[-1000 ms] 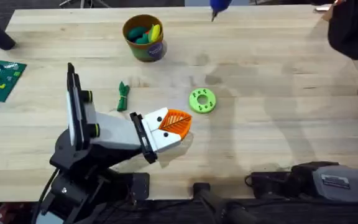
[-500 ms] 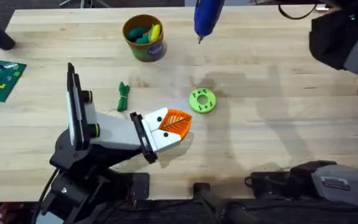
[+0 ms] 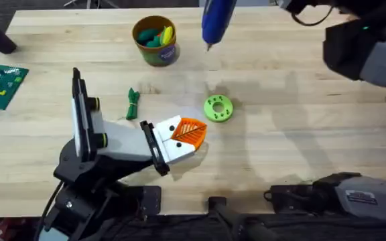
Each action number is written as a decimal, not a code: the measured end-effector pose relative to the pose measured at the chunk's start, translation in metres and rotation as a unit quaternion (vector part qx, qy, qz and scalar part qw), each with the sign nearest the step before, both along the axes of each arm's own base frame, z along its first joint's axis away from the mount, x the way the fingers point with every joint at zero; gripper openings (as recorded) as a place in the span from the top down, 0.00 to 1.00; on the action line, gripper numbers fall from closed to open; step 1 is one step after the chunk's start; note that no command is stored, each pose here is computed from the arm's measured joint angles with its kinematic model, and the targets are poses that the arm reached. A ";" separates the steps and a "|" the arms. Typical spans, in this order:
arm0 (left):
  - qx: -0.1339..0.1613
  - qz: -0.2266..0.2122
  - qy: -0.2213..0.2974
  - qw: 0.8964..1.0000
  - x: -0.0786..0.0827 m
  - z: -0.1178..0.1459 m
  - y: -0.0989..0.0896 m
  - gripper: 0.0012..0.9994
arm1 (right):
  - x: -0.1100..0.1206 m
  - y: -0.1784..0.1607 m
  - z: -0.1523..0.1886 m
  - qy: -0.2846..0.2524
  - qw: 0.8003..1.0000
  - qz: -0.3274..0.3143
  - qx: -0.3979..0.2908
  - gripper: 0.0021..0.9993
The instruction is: Pick up the gripper from the table and insert it into the empty holder that is missing its gripper. Then pick up a screw, insert it into the mounting hole, and use the screwdriver to tighten it. Finally, clean up the table by picking up the vegetable and placing it into the bucket.
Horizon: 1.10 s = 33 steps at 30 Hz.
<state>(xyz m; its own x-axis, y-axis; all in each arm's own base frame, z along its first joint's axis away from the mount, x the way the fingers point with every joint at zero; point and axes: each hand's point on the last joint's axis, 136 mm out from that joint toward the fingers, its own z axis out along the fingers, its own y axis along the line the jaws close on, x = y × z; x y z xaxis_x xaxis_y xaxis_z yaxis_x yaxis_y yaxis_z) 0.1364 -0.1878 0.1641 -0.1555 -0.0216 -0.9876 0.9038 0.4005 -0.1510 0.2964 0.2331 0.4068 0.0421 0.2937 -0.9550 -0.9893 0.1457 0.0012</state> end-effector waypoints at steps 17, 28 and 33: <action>0.000 0.000 0.000 1.000 0.000 0.000 0.000 0.99 | -0.026 0.037 -0.021 0.029 0.996 0.081 0.012 0.97; 0.000 0.000 0.000 1.000 0.000 0.000 0.000 0.99 | -0.051 0.058 -0.020 0.025 0.992 0.124 0.012 0.97; 0.000 0.000 0.000 1.000 0.000 0.000 0.000 0.99 | -0.063 0.067 -0.028 0.034 0.989 0.143 0.008 0.97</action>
